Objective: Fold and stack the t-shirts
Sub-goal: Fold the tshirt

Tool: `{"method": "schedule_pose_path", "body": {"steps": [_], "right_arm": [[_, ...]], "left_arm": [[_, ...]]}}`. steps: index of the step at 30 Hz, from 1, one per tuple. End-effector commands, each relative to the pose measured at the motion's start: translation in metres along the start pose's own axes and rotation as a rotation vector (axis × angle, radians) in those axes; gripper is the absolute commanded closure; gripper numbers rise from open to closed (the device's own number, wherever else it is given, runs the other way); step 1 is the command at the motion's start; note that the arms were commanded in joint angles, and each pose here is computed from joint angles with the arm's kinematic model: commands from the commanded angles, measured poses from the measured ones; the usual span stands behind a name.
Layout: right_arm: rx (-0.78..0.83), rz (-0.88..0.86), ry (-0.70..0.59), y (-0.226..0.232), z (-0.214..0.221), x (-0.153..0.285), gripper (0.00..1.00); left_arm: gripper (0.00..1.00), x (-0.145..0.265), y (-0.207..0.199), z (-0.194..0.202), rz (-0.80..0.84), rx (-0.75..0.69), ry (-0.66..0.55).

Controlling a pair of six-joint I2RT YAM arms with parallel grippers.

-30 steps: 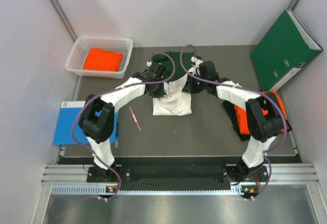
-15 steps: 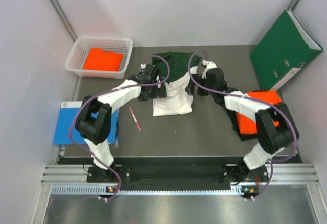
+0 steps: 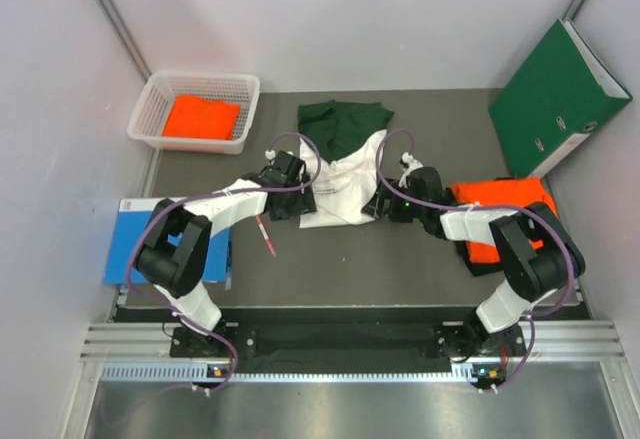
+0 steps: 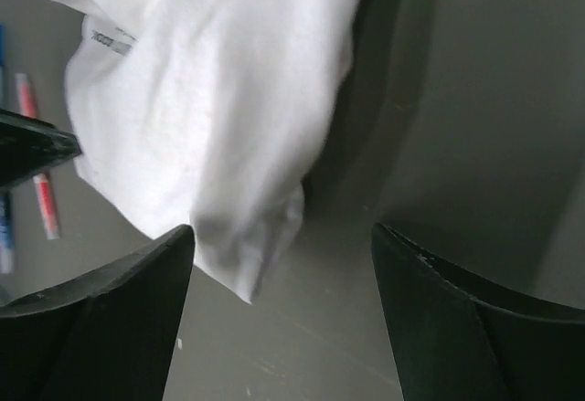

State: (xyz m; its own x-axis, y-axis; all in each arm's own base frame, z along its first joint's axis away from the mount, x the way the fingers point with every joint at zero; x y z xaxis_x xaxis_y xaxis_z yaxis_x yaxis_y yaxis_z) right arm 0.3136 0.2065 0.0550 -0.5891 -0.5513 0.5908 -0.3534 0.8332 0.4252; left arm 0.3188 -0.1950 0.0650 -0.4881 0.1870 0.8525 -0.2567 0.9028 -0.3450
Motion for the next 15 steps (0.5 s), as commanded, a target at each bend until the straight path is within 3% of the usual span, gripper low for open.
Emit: {"method": "schedule_pose_path", "body": {"steps": [1, 4, 5, 6, 7, 9, 15], "right_arm": [[-0.078, -0.113, -0.026, 0.012, 0.004, -0.014, 0.23], [-0.093, -0.132, -0.012, 0.013, 0.008, -0.022, 0.3], [-0.101, -0.139, -0.004, 0.014, 0.009, -0.024, 0.34], [-0.107, -0.156, 0.015, 0.016, 0.011, -0.026, 0.38], [-0.116, -0.152, 0.052, 0.015, 0.016, -0.031, 0.49], [-0.135, -0.164, 0.095, 0.017, 0.023, -0.033, 0.56], [-0.17, -0.176, 0.163, 0.021, 0.043, -0.028, 0.53]], "left_arm": [[0.28, -0.01, -0.015, -0.003, 0.081, 0.025, -0.018], [0.43, -0.015, -0.016, 0.0, 0.082, 0.023, -0.003], [0.59, -0.017, -0.015, 0.002, 0.078, 0.021, 0.005], [0.67, -0.017, -0.015, 0.003, 0.081, 0.025, 0.01], [0.77, -0.017, -0.014, 0.003, 0.078, 0.027, 0.014], [1.0, -0.015, -0.012, 0.004, 0.067, 0.035, 0.016], [1.0, -0.005, -0.005, 0.004, 0.052, 0.044, -0.009]]}}
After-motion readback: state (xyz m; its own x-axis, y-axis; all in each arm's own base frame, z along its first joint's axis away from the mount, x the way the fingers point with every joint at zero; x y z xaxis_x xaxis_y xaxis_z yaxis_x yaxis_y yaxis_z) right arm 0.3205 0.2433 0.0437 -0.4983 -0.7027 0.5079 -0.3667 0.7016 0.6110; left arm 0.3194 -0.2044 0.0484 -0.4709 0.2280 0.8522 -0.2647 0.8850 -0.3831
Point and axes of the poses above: each gripper's point midway between its finger pads, its own x axis back along the fingers, its own y axis along the line the jaws close on, z = x × y, the point moved 2 cm from there along x, back along the fingers, and after that the axes turned 11 degrees about x, right-handed, at the moved point
